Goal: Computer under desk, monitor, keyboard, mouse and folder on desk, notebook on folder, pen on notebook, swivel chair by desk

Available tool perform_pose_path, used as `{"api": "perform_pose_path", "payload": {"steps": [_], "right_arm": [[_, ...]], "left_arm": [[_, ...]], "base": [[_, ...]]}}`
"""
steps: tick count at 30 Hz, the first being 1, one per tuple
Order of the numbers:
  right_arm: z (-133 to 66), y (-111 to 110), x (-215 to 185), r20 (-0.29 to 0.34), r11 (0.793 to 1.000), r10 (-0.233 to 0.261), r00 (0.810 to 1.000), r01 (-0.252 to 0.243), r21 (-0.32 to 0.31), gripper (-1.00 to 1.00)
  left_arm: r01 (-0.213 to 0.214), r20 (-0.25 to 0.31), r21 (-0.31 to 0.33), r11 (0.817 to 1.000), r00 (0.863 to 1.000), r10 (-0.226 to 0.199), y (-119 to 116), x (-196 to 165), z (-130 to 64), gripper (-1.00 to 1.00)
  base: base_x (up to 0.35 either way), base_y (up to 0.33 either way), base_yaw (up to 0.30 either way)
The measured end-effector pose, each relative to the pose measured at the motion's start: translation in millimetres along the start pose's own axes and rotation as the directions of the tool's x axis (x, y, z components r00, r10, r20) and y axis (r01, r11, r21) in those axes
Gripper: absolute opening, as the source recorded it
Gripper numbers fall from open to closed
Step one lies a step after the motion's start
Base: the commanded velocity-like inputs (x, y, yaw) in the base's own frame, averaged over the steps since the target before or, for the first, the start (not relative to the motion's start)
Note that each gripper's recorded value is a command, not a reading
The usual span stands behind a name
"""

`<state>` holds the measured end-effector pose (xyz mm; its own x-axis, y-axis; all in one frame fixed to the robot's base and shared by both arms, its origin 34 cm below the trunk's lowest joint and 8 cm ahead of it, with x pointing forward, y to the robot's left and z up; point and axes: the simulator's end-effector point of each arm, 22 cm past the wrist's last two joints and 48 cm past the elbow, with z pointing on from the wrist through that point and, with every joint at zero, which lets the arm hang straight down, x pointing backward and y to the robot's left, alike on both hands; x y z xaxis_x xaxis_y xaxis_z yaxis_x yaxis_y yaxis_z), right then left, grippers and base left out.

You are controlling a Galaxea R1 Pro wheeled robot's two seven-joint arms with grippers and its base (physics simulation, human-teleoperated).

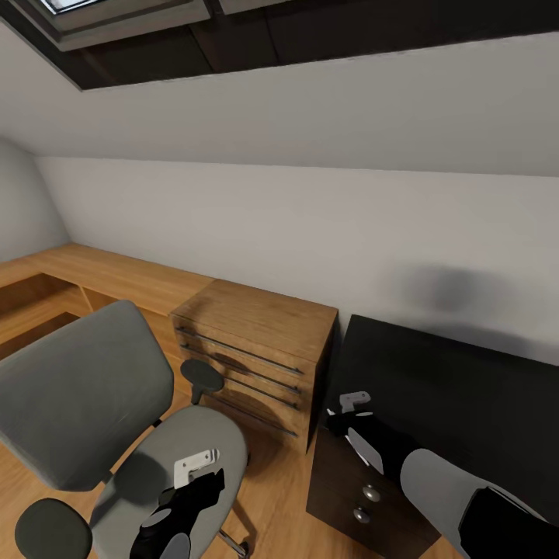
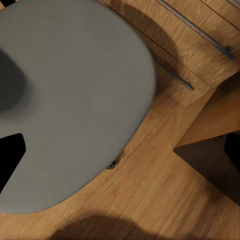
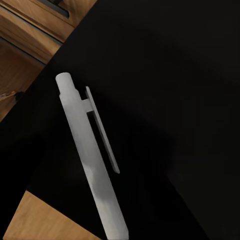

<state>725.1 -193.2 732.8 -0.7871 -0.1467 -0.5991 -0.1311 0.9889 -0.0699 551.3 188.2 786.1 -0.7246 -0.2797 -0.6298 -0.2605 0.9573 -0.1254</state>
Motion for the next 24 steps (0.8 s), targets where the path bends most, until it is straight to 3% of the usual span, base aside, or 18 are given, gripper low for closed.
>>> {"api": "perform_pose_path", "payload": {"steps": [24], "right_arm": [[-1.6, 3.1, 2.9, -0.030, 1.000, -0.003, 1.000, 0.003, -0.010, -1.00]], "left_arm": [[0.000, 0.000, 0.000, 1.000, 1.000, 0.000, 0.0, 0.1, 0.1, 1.00]], "base": [[0.000, 0.000, 0.000]]}}
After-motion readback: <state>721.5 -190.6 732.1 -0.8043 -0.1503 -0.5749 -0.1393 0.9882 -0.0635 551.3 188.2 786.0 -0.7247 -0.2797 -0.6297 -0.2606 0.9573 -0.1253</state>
